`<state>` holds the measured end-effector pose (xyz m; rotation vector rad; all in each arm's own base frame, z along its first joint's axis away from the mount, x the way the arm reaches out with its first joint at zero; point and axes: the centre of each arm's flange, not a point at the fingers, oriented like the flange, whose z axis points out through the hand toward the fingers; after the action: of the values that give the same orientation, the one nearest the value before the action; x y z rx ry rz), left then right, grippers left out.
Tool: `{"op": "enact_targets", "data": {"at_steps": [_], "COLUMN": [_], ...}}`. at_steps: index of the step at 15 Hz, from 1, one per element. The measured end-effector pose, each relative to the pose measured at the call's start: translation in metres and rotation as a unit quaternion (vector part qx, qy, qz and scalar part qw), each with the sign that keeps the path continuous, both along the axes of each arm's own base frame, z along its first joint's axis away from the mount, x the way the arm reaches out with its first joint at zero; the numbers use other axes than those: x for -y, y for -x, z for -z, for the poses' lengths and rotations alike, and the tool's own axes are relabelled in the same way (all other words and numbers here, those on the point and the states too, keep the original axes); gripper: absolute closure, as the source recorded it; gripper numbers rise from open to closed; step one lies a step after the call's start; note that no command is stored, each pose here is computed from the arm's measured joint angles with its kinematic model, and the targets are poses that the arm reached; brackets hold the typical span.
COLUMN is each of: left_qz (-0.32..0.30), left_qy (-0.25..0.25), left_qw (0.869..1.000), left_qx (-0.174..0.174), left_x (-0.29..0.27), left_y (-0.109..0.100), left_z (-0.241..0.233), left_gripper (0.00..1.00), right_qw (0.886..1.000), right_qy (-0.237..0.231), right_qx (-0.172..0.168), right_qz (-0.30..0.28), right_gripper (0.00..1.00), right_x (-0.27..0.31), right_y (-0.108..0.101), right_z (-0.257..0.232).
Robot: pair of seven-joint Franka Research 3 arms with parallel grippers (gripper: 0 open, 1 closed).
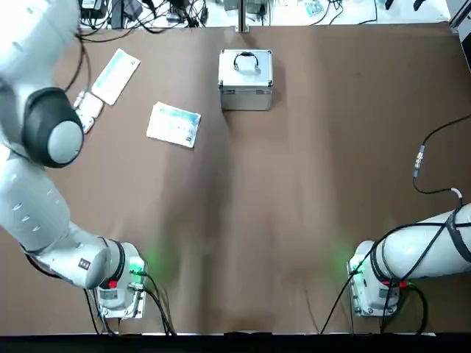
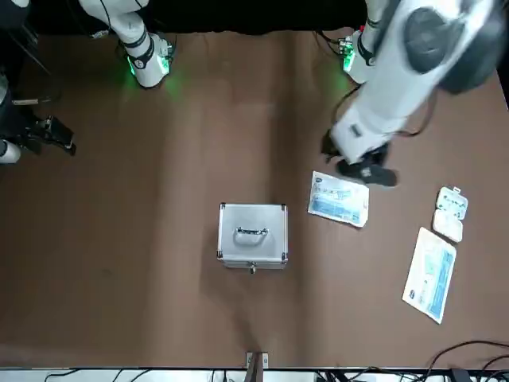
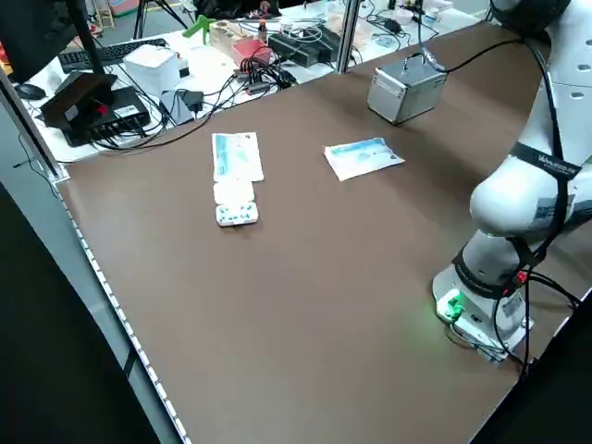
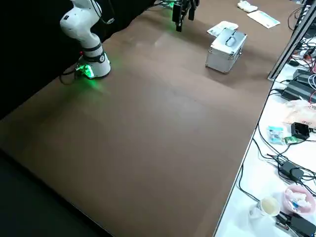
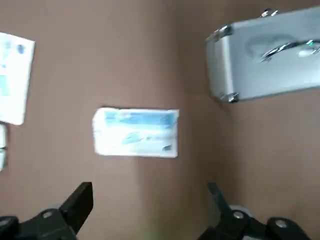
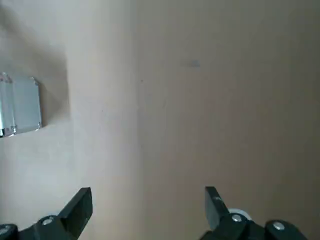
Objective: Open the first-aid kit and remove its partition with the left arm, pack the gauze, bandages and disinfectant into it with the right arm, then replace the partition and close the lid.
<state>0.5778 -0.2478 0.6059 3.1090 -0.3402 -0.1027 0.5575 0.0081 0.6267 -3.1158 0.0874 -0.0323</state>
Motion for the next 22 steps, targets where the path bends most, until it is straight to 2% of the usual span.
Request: {"op": "enact_targets", "data": {"at_steps": [3, 6, 10, 13, 16, 22], "left_qz": [-0.013, -0.056, -0.117, -0.137, -0.123, -0.1], "left_qy": [-0.003, -0.002, 0.019, 0.022, 0.021, 0.016], "left_qw": [1.0, 0.998, 0.992, 0.987, 0.989, 0.994], "left_qx": [-0.014, -0.012, 0.048, 0.078, 0.078, 0.041], "left_x": [-0.069, -0.125, -0.195, -0.232, -0.23, -0.217], "left_y": [-0.005, -0.013, -0.02, 0.0, 0.007, 0.01], "left_z": [-0.019, -0.027, -0.04, -0.061, -0.067, -0.047], "left_gripper": [0.0, 0.0, 0.0, 0.0, 0.0, 0.0], "right_qw": [1.0, 1.0, 1.0, 1.0, 1.0, 1.0], "right_qy": [0.0, 0.0, 0.0, 0.0, 0.0, 0.0], "right_qx": [-0.004, 0.001, 0.002, 0.001, 0.001, -0.002], "right_qz": [0.015, 0.022, 0.022, 0.021, 0.02, 0.014], "right_gripper": [0.01, 0.01, 0.01, 0.01, 0.01, 0.01], "right_x": [0.017, 0.027, 0.026, 0.025, 0.024, 0.018], "right_y": [0.003, 0.006, 0.007, 0.007, 0.007, 0.007], "right_z": [-0.009, -0.021, -0.024, -0.024, -0.024, -0.023]}}
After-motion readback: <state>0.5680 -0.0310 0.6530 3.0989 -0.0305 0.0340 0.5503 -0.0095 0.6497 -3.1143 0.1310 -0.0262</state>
